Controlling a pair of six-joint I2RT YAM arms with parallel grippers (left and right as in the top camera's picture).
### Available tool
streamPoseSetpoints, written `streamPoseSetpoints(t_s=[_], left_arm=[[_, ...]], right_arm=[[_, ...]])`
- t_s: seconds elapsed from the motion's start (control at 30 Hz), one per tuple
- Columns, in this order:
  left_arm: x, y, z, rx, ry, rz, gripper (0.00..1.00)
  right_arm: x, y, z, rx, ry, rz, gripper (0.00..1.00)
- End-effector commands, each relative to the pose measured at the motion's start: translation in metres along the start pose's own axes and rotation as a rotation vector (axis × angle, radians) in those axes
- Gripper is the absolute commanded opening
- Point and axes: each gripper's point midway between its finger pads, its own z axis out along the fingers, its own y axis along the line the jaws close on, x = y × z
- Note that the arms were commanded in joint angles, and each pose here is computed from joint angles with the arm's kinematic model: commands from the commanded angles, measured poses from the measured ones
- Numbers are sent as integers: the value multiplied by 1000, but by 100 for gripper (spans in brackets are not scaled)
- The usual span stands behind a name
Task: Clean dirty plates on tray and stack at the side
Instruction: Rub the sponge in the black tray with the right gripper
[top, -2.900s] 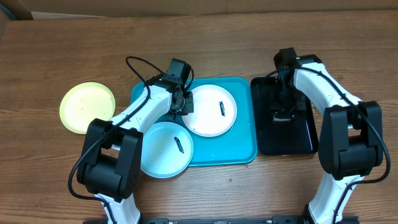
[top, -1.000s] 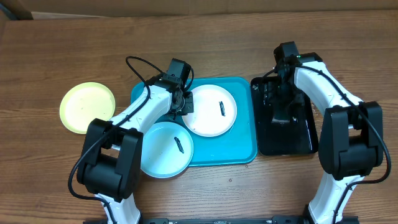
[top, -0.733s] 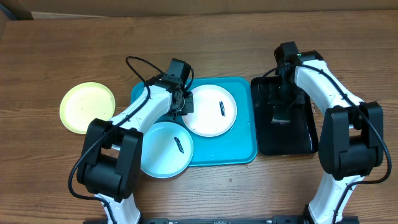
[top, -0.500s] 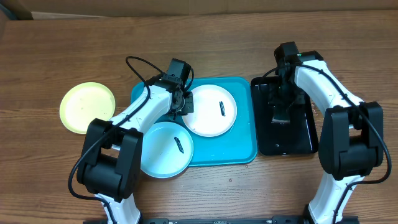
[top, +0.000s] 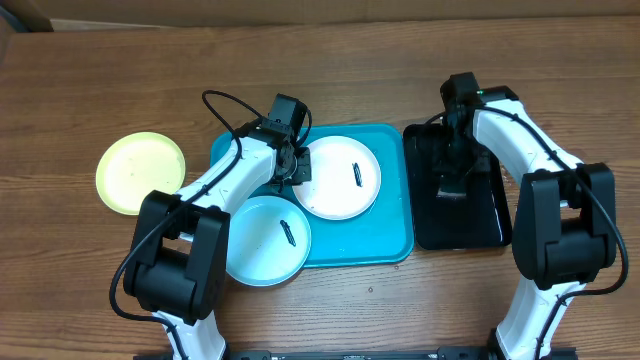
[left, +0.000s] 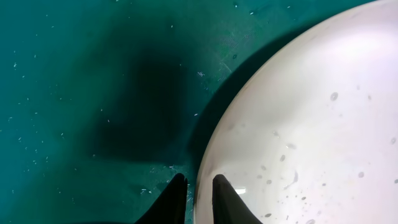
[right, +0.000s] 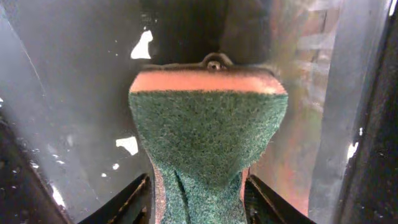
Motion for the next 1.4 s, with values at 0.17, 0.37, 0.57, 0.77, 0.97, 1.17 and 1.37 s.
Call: streamPoseSetpoints(t_s=[0.17,0.37,0.57,0.77,0.97,1.17,1.37], left_arm=[[-2,-2,-8,5,-22,21,17],[-1,-2,-8,5,-22,19,27],[-1,-2,-8,5,-22,13,24],[-1,-2,-8,4,-22,12,10],[-2,-2,-8,1,-23,10,15],[-2,-2,-8,1,-23,9,16],[-2,-2,-8,1,-23,9,16]], right_arm=[[-2,-1,-8,-9,-33,8,26],[-7,0,-15,-12,-46,9,12],[-7,0,-15,-12,-45,9,4],[-6,2,-15,-22,-39,8,4],[-2,2,-15,-22,-24,7,4],[-4,2,-15,-23,-30,7,4],[-7,2,-30,-27,-44,8,4]])
